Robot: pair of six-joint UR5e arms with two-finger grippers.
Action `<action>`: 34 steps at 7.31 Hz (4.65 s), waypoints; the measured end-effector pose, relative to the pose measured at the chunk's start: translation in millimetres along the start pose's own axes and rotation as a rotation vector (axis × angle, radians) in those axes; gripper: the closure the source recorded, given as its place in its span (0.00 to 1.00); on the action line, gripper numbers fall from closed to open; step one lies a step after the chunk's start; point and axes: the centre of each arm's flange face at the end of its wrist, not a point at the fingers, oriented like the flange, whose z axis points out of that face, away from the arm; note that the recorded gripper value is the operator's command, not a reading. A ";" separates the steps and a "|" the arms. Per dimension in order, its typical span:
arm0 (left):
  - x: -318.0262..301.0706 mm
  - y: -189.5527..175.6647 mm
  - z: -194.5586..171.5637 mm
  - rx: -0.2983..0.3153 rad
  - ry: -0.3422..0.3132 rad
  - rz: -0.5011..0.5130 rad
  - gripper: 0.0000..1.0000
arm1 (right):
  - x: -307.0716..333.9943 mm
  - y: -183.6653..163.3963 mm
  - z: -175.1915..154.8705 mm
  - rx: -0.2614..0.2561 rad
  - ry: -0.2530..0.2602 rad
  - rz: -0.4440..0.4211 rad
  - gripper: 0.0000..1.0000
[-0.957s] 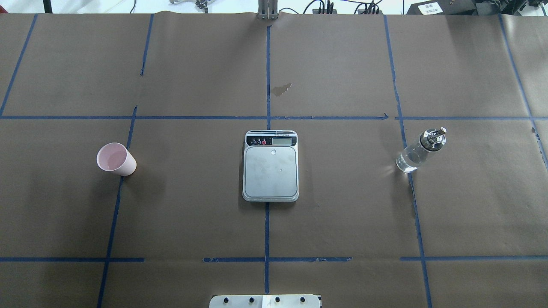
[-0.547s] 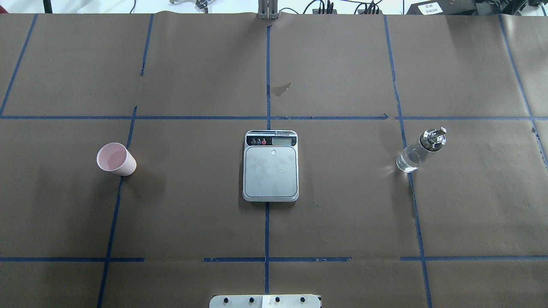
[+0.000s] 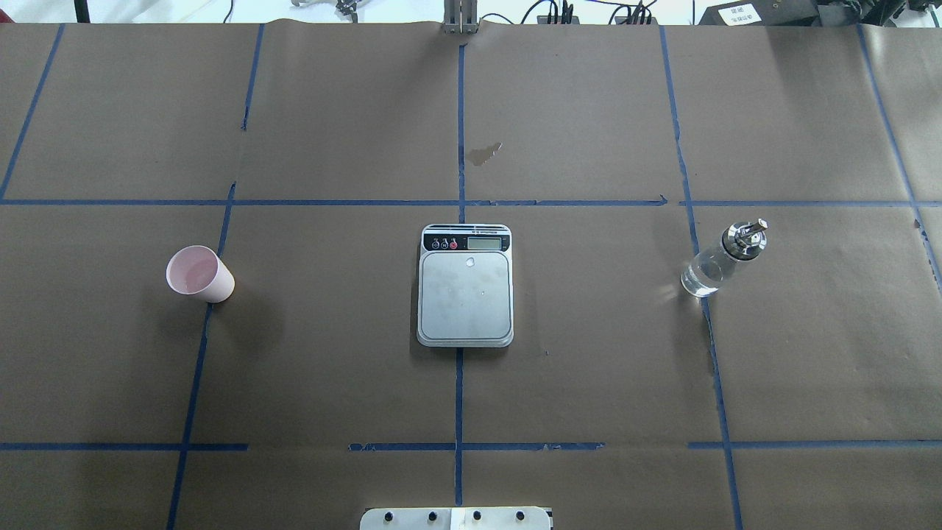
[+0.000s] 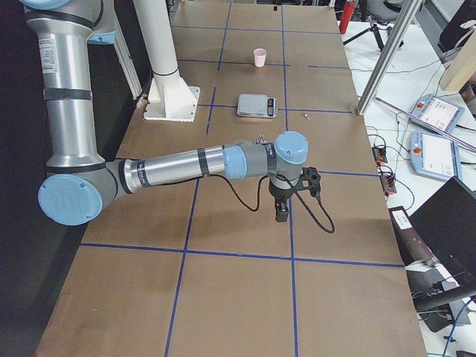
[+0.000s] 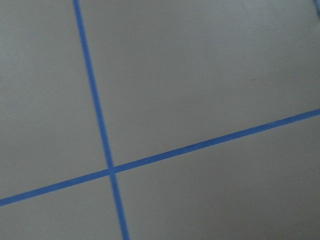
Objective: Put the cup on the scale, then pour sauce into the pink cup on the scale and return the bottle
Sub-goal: 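Reach the left gripper down to the pink cup and grasp it, then carry the pink cup with the left gripper onto the scale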
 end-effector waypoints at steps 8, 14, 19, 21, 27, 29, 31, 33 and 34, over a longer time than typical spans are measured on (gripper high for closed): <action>161.3 13.2 121.3 -0.132 0.031 -0.079 0.05 | -4.9 16.7 -6.3 0.010 0.000 -0.007 0.00; 192.9 18.9 167.5 -0.202 0.026 -0.113 1.00 | -1.8 17.6 -3.3 0.003 0.000 -0.002 0.00; 319.7 -55.0 131.1 -0.138 0.090 -0.352 1.00 | -7.4 17.4 -7.1 0.010 -0.017 -0.009 0.00; 460.0 -74.3 128.1 -0.154 0.131 -0.531 1.00 | -9.9 17.5 -7.9 0.010 -0.036 -0.011 0.00; 592.8 -54.2 172.8 -0.095 0.007 -0.608 1.00 | -4.8 27.5 -3.4 0.039 -0.042 -0.044 0.00; 590.6 -53.9 175.8 -0.091 -0.001 -0.608 0.49 | 2.0 42.3 2.6 0.079 -0.052 -0.087 0.00; 589.9 -52.5 172.2 -0.087 0.010 -0.596 0.48 | -4.0 47.3 3.7 0.087 -0.110 -0.110 0.01; 591.9 -57.0 139.9 -0.055 0.065 -0.581 0.47 | -28.0 55.5 5.9 0.102 -0.179 -0.120 0.00; 589.5 -62.7 121.4 -0.032 0.091 -0.580 0.46 | -44.5 71.0 11.5 0.132 -0.208 -0.118 0.01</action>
